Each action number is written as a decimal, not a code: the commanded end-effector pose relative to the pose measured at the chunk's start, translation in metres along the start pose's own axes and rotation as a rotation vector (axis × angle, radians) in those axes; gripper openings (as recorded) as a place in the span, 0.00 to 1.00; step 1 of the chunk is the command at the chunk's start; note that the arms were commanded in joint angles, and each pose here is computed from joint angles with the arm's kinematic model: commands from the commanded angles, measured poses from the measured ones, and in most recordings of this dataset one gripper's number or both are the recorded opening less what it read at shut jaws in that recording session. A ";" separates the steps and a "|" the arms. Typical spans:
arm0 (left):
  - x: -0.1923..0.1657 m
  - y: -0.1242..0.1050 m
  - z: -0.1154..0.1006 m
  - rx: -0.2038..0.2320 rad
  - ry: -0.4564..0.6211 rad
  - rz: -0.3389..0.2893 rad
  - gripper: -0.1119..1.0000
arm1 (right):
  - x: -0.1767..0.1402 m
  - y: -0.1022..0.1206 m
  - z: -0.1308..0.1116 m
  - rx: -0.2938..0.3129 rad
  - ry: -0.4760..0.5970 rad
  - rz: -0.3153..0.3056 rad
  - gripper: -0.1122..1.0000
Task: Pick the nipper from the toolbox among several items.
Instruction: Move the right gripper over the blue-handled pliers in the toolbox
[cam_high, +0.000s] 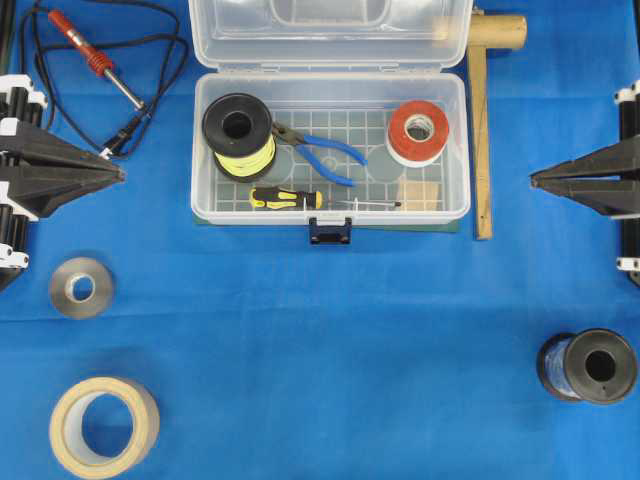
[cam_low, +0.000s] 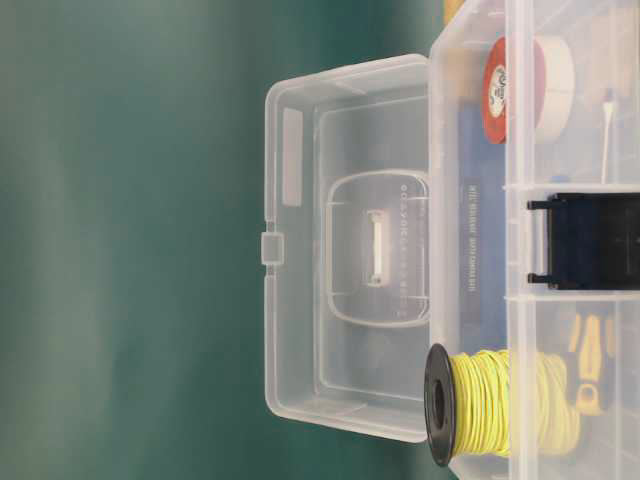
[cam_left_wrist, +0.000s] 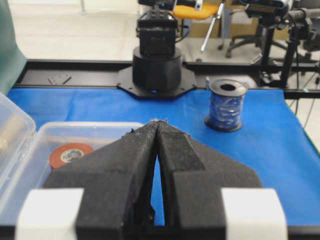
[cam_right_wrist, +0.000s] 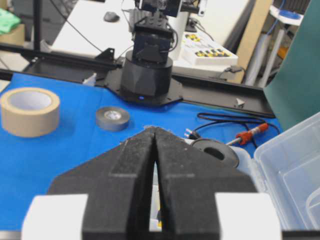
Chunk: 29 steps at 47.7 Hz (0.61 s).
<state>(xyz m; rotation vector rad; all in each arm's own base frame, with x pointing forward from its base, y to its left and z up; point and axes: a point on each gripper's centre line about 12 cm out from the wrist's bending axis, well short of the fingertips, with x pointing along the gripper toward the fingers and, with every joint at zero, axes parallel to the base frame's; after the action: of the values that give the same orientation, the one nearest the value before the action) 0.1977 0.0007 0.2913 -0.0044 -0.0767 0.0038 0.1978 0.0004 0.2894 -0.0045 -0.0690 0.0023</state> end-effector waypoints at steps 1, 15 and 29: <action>0.003 0.001 0.004 -0.025 -0.011 0.011 0.10 | 0.006 -0.001 0.008 0.009 -0.009 -0.003 0.10; 0.003 0.002 0.003 -0.024 -0.008 0.012 0.10 | 0.040 -0.033 0.017 0.063 0.233 -0.143 0.10; 0.004 0.002 0.002 -0.026 -0.002 0.014 0.10 | 0.100 -0.070 0.010 0.074 0.483 -0.237 0.15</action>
<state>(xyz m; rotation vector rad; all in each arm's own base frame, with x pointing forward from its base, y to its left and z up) 0.1989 0.0021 0.2898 -0.0294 -0.0691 0.0133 0.2807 -0.0592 0.2997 0.0780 0.3936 -0.2115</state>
